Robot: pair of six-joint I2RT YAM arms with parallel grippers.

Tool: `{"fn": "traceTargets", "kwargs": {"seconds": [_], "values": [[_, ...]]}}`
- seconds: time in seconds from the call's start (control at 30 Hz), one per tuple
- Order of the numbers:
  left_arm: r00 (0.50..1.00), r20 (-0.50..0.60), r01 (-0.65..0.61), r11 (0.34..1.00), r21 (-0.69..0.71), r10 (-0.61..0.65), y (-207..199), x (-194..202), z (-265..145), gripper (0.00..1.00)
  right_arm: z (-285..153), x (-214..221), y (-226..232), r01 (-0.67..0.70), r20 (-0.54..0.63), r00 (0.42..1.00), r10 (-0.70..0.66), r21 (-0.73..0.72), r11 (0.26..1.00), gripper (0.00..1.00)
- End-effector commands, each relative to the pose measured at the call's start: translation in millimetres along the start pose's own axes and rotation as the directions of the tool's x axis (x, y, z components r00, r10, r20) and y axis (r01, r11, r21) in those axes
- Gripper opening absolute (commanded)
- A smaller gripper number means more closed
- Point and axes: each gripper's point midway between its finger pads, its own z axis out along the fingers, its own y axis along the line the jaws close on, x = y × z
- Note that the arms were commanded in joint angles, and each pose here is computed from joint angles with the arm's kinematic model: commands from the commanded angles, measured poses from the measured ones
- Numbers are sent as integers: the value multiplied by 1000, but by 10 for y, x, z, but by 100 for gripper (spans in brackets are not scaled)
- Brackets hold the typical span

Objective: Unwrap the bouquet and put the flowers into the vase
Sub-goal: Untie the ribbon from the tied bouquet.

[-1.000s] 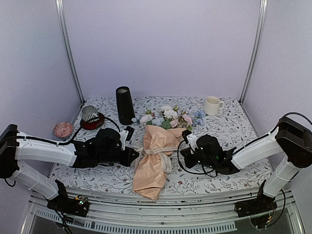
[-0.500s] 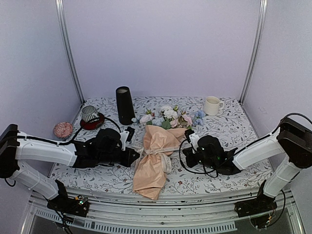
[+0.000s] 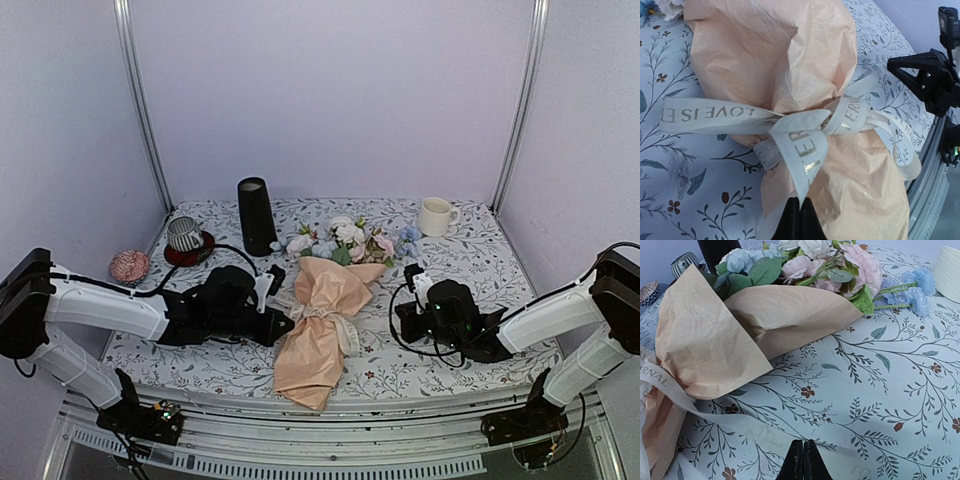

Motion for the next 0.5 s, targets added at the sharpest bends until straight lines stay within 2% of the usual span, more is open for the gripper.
{"fn": "traceTargets", "kwargs": {"seconds": [0.0,0.33,0.4,0.47], "values": [[998,28,-51,996,68,49,-223,-134,43,0,-62,-45,-150,-63,31,998,61,41,997,3],[997,21,-72,996,57,71,-250,-67,20,0,-50,-25,-260,-111,25,994,110,64,992,3],[997,28,-66,997,35,66,-213,-76,-1,0,-31,-55,-113,-84,17,996,85,-15,996,4],[997,39,-59,998,5,59,-151,-89,-34,0,-9,-56,99,-24,2,1000,25,-126,992,11]]}}
